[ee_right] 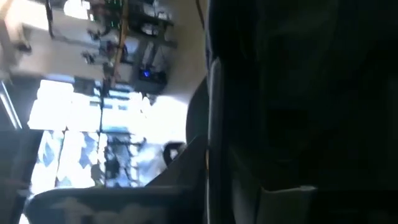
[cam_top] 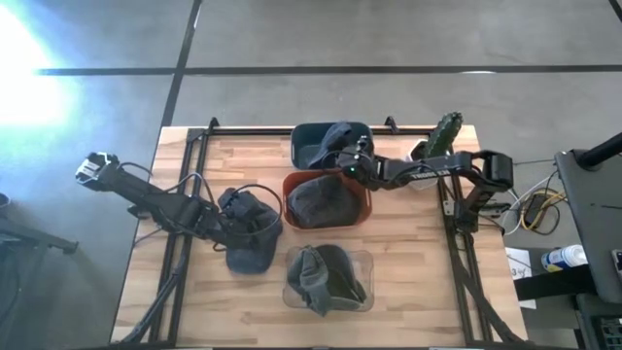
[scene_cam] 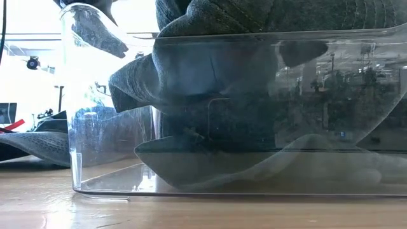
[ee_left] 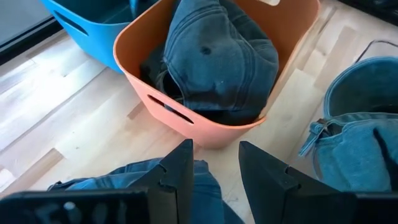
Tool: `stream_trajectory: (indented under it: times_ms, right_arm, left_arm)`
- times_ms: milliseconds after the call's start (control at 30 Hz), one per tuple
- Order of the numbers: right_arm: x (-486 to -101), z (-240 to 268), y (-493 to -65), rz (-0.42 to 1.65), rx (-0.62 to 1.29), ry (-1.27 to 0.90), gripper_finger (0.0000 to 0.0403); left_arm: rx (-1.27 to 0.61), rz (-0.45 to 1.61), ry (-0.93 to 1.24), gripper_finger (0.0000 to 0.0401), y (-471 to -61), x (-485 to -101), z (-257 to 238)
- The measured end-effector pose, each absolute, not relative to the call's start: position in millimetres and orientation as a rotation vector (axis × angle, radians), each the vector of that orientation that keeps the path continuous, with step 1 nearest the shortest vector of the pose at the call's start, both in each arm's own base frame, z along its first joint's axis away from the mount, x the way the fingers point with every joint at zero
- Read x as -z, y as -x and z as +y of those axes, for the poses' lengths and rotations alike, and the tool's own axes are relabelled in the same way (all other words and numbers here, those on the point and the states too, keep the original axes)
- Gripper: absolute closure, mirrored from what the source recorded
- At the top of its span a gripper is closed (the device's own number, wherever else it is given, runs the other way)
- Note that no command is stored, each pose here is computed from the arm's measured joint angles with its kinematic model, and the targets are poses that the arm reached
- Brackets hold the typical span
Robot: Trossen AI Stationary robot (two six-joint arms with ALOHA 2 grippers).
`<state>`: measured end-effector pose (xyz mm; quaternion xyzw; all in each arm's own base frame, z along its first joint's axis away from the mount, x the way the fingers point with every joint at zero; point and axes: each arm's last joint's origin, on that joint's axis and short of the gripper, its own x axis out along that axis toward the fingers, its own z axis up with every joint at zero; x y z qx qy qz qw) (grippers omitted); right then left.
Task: Pick & Place hat
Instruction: Put the right blue cap into the blue bin, then put the blue cap into the blue bin
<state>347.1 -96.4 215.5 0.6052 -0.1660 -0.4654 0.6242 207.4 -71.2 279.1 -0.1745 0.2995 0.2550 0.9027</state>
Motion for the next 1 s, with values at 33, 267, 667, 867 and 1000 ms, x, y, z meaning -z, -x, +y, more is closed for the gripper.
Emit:
stream_trajectory:
  times_ms: [33,267,667,867,1000]
  right_arm:
    - [-215.9,-95.6,-346.8,-0.364,1.068,-1.375,0.0346]
    - [-229.1,-93.2,-341.1,-0.307,1.027,-1.348,0.0275]
    - [-245.3,-90.6,-326.2,-0.003,0.923,-1.235,0.0216]
    - [-237.6,-100.9,-322.8,0.088,0.923,-1.24,0.0213]
    - [-255.3,-100.6,-323.9,0.093,0.845,-1.161,0.0213]
  left_arm:
    - [-0.526,0.62,0.358,0.0279,-207.4,-279.1,-71.2]
    - [-0.526,0.617,0.36,0.0279,-207.1,-279.6,-71.1]
    - [-0.557,0.691,0.334,0.0279,-200.4,-274.5,-68.3]
    - [-0.572,0.706,0.394,0.0279,-198.9,-273.1,-68.2]
    - [-0.566,0.716,0.443,0.0279,-198.7,-272.7,-69.1]
